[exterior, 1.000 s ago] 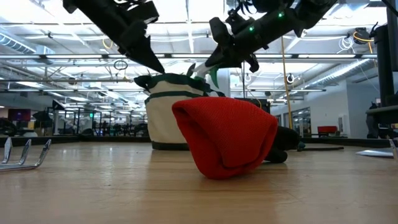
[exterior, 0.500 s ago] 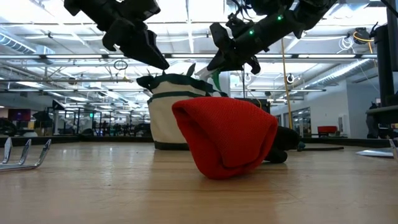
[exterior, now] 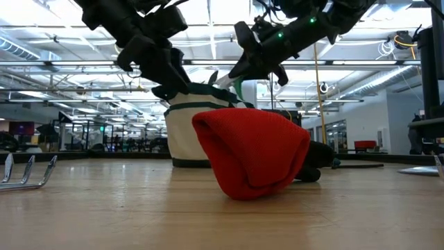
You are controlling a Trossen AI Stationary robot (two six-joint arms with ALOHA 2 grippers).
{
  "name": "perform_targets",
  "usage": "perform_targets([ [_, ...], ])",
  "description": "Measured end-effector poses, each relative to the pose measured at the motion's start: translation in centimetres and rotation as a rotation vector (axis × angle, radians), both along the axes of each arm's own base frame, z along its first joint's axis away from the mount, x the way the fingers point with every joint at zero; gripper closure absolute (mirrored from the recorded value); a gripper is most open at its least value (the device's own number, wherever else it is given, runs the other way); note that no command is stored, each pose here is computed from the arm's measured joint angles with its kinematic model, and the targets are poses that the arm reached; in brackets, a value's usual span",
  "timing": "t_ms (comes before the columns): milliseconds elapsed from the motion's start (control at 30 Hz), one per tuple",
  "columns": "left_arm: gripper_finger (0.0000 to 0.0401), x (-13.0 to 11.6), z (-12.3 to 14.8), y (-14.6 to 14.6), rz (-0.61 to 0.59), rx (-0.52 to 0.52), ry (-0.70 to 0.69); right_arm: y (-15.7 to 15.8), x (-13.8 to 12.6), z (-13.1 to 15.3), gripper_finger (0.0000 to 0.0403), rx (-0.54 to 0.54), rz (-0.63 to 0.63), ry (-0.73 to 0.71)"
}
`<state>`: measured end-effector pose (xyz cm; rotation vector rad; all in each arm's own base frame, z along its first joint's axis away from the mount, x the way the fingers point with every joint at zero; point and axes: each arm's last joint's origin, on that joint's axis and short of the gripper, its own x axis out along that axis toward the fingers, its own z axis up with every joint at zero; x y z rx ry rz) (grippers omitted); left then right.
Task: Pick & Place Garden tools in Gardening bag
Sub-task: Put the green spray bottle into the gardening bag
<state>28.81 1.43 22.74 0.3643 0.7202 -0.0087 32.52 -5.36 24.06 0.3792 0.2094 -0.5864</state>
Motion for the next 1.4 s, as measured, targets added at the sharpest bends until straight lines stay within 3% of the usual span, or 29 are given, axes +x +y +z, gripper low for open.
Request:
perform_targets([
  [233, 0.0283, 0.1, 0.2, -0.1, -0.056, -0.058, -0.025, -1.6, -0.3, 0.0, 0.0353, 0.078, -0.071, -0.051],
  [467, 0.0391, 0.2, 0.4, -0.4, -0.075, -0.080, -0.050, -2.3, -0.4, 0.0, 0.0353, 0.103, -0.101, -0.071],
  [733, 0.0396, 2.1, 0.5, -0.4, -0.056, -0.099, -0.201, -1.8, -0.1, 0.7, 0.0353, 0.080, -0.075, -0.136],
  [1100, 0.0395, 4.8, -2.2, -1.1, -0.056, -0.142, -0.273, -1.1, 0.0, 0.5, 0.0353, 0.051, -0.043, -0.088],
  [1400, 0.0386, 5.5, -1.4, -1.0, -0.041, -0.135, -0.348, -1.0, 0.0, 0.6, 0.0353, 0.014, -0.026, -0.082],
])
